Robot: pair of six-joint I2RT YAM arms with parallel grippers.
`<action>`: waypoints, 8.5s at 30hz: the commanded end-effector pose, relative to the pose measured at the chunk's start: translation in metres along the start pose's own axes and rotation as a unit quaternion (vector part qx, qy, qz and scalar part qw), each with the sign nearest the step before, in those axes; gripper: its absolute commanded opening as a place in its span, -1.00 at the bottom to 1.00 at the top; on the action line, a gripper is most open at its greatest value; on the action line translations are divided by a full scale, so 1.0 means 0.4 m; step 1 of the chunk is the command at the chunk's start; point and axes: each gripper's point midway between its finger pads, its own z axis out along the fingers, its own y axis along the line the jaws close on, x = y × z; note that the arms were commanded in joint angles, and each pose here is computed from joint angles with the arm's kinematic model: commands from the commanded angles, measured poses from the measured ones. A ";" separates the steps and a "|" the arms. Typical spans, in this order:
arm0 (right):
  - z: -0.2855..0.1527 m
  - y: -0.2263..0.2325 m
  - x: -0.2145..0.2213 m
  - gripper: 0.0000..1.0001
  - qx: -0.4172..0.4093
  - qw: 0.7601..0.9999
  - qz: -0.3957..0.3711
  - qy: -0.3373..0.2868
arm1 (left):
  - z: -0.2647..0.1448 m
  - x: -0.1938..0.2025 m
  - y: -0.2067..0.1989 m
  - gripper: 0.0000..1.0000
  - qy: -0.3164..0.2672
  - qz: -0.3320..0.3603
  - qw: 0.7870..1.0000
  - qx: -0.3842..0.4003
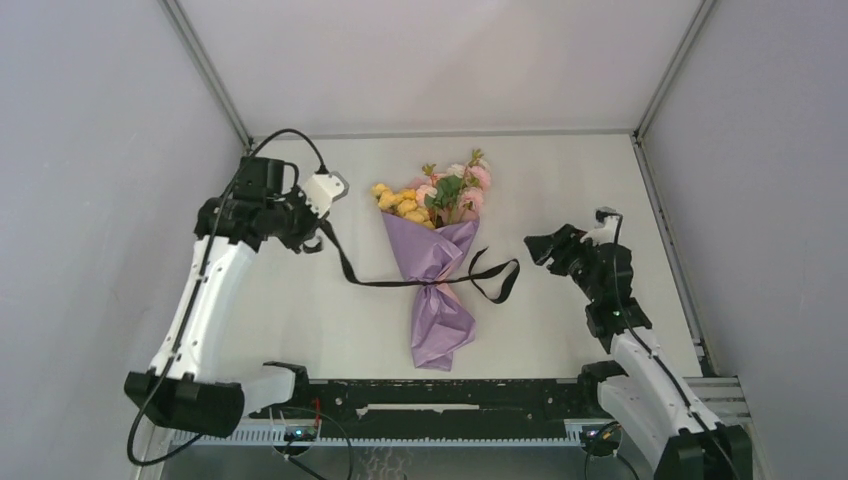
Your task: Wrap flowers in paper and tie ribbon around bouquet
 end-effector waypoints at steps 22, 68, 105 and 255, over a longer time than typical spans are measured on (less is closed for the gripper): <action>0.168 0.707 0.511 0.78 -0.562 0.673 -0.449 0.170 | -0.403 -0.228 -0.214 -1.00 -0.249 -0.118 0.954 0.114; 0.181 0.610 0.320 -1.00 -0.333 0.908 -0.164 0.193 | 0.190 -0.183 -0.426 0.50 -0.317 -0.173 0.914 0.187; 0.175 0.522 0.265 -0.43 -0.290 0.916 -0.178 0.212 | 0.266 -0.265 -0.437 -1.00 -0.436 -0.138 0.876 0.155; 0.055 0.534 0.397 -0.63 -0.319 0.851 -0.233 0.347 | 0.281 -0.172 -0.545 -1.00 -0.443 0.174 0.862 0.171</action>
